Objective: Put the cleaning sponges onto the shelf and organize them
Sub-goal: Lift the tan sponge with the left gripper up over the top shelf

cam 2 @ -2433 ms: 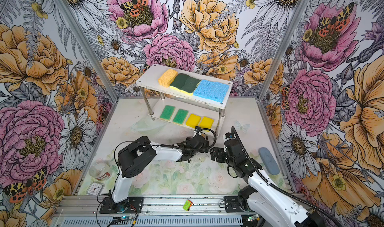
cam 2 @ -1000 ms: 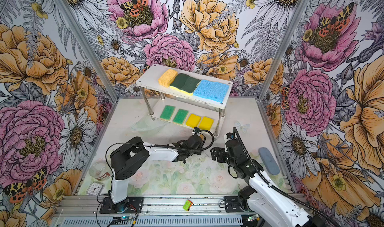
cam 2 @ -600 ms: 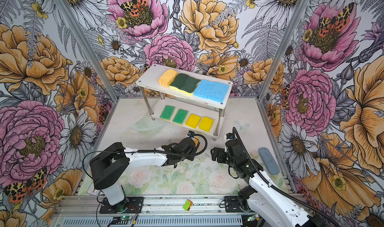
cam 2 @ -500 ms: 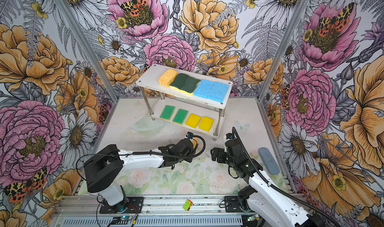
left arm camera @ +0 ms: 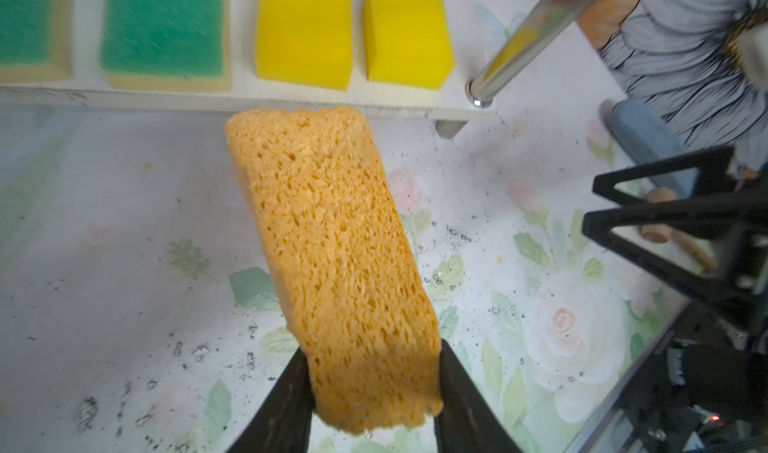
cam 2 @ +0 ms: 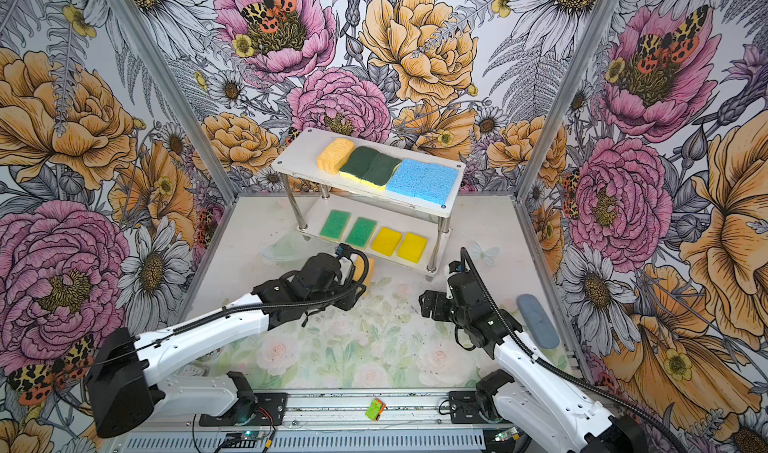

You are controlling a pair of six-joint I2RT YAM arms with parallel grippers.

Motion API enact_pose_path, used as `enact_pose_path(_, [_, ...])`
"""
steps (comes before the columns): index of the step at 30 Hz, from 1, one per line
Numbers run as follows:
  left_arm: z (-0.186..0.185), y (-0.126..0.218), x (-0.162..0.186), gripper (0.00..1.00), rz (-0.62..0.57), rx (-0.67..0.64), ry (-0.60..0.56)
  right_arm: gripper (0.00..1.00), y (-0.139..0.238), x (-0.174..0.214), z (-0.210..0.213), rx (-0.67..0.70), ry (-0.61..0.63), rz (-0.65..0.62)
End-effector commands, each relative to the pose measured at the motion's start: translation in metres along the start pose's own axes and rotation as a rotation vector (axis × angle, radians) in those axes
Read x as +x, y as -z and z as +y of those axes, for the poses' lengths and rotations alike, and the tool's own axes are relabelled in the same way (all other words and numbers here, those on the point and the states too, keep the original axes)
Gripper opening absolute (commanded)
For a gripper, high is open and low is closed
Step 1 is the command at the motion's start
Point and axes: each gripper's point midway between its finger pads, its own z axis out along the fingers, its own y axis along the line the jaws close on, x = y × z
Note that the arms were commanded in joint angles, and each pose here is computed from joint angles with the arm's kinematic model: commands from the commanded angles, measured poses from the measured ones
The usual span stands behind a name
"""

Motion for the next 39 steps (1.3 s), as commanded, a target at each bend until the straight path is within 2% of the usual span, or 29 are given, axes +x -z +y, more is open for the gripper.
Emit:
enact_pose_path(1, [-0.003, 0.038, -0.033, 0.37, -0.060, 0.088, 0.001, 0.92, 0.006, -0.014, 0.012, -0.034, 0.007, -0.020])
enact_pose_path(5, [0.007, 0.073, -0.070, 0.40, -0.163, 0.066, -0.031, 0.92, 0.005, -0.016, 0.016, -0.046, 0.010, -0.013])
enact_pose_path(14, [0.020, 0.126, -0.132, 0.40, -0.303, 0.033, -0.085, 0.91, 0.003, -0.015, 0.018, -0.054, 0.015, 0.006])
enact_pose_path(20, [0.019, 0.162, -0.171, 0.41, -0.409, 0.065, -0.122, 0.91, 0.006, -0.011, 0.018, -0.070, 0.018, 0.000])
enact_pose_path(25, [0.033, 0.193, -0.211, 0.42, -0.516, -0.001, -0.166, 0.91, 0.007, -0.013, 0.023, -0.087, 0.023, 0.002])
enact_pose_path(28, [0.041, 0.203, -0.234, 0.45, -0.548, -0.008, -0.199, 0.91, 0.007, -0.015, 0.023, -0.084, 0.019, 0.001])
enact_pose_path(34, [0.063, 0.210, -0.272, 0.44, -0.588, -0.019, -0.226, 0.91, 0.006, -0.014, 0.021, -0.072, 0.018, 0.002])
enact_pose_path(39, [0.084, 0.199, -0.296, 0.44, -0.588, -0.027, -0.250, 0.91, 0.007, -0.015, 0.021, -0.071, 0.022, -0.005])
